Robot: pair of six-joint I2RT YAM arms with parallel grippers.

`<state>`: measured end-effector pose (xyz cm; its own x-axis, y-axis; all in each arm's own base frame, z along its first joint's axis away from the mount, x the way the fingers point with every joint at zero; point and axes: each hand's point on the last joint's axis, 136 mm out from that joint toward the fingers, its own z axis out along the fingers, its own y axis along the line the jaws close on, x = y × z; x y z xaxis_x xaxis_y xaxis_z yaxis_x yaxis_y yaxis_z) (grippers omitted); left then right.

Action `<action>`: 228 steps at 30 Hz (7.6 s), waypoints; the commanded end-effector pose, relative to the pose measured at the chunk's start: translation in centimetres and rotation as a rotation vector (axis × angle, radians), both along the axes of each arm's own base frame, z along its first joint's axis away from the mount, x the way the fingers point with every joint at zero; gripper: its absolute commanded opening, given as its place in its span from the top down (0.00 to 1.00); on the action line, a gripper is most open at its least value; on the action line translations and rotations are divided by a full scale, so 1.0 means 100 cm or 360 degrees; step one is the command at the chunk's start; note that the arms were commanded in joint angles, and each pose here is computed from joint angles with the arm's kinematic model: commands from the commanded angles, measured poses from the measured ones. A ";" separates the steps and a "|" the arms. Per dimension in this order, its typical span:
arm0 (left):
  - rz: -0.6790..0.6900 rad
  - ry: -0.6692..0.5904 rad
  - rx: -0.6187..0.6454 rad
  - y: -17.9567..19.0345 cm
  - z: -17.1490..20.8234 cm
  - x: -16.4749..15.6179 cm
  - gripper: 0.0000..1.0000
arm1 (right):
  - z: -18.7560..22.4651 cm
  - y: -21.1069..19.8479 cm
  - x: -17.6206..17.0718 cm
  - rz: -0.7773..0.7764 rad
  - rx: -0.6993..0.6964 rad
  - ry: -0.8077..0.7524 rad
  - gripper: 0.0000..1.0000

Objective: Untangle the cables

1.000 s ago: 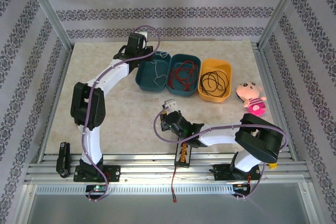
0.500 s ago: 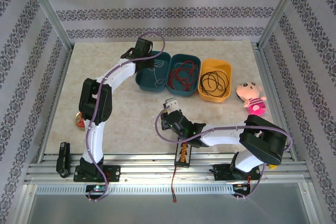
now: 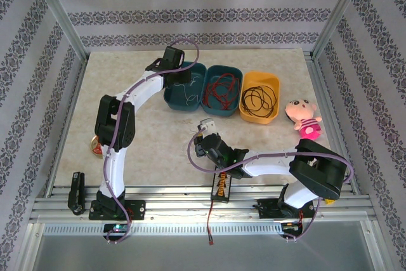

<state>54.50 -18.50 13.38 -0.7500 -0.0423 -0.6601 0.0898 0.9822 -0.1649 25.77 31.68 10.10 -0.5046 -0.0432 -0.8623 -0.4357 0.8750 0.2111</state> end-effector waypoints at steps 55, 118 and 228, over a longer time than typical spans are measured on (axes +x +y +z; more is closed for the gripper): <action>0.0124 0.0146 -0.0739 0.032 -0.018 -0.244 0.21 | -0.006 -0.005 -0.001 -0.0146 -0.0027 0.0891 0.69; 0.0485 -0.0184 -0.0267 0.113 0.038 -0.243 1.00 | -0.044 -0.062 -0.020 -0.0375 -0.0130 0.0989 1.00; 0.0013 -0.0195 -0.0299 -0.005 0.036 0.000 0.95 | -0.037 -0.060 -0.004 -0.0426 0.0020 0.0951 1.00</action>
<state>54.13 -18.17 17.68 -0.6518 -0.1761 -0.7377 0.1131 0.9392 -0.3241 25.03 25.97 5.67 -0.8968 0.1185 -0.4263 -0.0364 0.9404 0.3380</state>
